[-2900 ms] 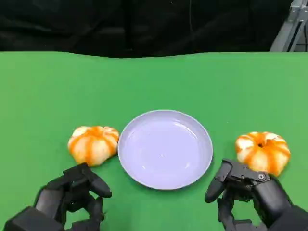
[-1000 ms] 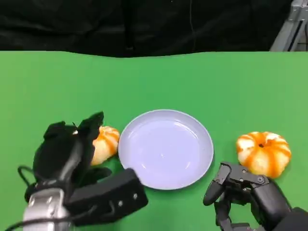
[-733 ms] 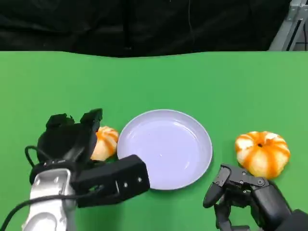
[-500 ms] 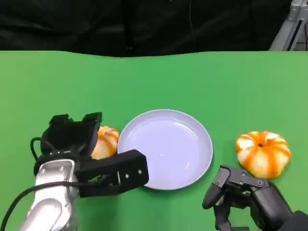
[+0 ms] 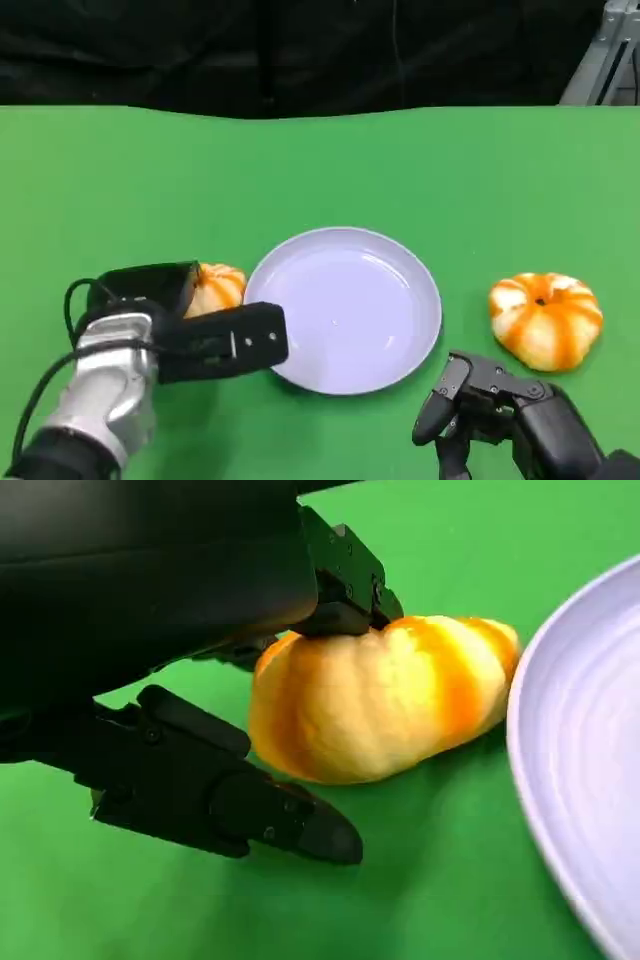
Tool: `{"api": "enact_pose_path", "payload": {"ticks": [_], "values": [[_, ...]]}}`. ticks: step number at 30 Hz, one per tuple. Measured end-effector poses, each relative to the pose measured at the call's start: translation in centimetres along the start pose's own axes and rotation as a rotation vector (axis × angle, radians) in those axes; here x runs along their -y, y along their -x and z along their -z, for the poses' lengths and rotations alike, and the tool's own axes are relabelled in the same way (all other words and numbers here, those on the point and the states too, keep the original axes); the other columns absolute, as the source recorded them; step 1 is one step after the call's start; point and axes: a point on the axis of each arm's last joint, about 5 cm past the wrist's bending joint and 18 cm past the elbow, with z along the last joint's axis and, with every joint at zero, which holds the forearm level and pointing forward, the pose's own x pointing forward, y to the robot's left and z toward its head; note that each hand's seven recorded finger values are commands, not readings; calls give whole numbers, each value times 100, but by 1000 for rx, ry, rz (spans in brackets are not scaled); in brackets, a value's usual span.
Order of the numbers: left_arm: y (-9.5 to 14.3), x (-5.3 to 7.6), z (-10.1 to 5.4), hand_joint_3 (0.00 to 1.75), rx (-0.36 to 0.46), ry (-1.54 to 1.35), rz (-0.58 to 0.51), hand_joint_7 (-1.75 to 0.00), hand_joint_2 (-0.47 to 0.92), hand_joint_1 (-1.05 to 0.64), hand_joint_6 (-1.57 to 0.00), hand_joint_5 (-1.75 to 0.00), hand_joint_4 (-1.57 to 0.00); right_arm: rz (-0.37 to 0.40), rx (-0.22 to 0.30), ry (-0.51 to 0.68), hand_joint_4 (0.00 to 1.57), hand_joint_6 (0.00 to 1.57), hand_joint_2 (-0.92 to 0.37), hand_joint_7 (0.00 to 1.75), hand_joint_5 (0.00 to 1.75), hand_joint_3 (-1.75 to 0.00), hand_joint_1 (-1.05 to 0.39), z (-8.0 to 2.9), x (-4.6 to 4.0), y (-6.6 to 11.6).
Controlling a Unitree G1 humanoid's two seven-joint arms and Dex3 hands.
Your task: Grasp the bread from the table and place it into the plate.
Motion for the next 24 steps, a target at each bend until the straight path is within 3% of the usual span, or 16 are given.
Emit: {"api": "enact_pose_path", "payload": {"ticks": [1, 3, 4, 5, 7, 12, 15, 17, 20, 22, 24], "values": [[-7, 19, 28, 2, 20, 15, -20, -9, 92, -33, -109, -99, -84, 4, -2, -2, 83, 72, -38, 154, 169, -142, 12, 1, -2, 4], [-12, 52, 100, 1, 63, 41, -82, -8, 91, -32, -117, -137, -81, 5, -2, -4, 83, 72, -38, 154, 169, -143, 12, -1, -5, 7], [-8, 73, 129, 3, 81, 45, -112, -45, 91, -29, -107, -155, -79, 5, -1, -4, 83, 72, -38, 155, 169, -143, 12, -3, -6, 7], [2, 104, 151, 12, 97, 49, -142, -121, 92, -25, -79, -167, -79, 6, -1, -5, 83, 72, -38, 155, 170, -143, 12, -4, -6, 7], [22, 160, 171, 22, 124, 58, -203, -163, 91, -20, -63, -173, -82, 6, 0, -6, 83, 72, -38, 155, 170, -143, 13, -5, -6, 7], [75, 276, 227, 26, 162, 11, -368, -174, 85, -18, -60, -175, -87, 7, 1, -5, 83, 72, -37, 156, 169, -144, 14, -5, -2, 3], [88, 223, 270, 30, 184, -21, -536, -173, 85, -23, -67, -175, -89, 10, 1, -3, 83, 72, -37, 155, 168, -143, 13, -2, 5, -2], [92, 172, 285, 61, 194, -26, -622, -174, 74, -25, -70, -175, -93, 10, 0, -3, 83, 71, -38, 155, 169, -143, 14, 1, 6, -4], [94, 146, 269, 82, 213, -17, -699, -175, 63, -25, -71, -175, -94, 9, -1, -3, 83, 71, -38, 156, 169, -143, 13, 4, 6, -7], [103, 138, 258, 89, 219, -16, -718, -175, 57, -25, -71, -175, -94, 8, -1, -2, 83, 71, -38, 155, 169, -143, 13, 8, 5, -8], [127, 115, 232, 84, 234, -10, -741, -175, 53, -25, -73, -175, -95, 7, -2, -1, 82, 71, -38, 156, 170, -143, 13, 10, 2, -7]]}}
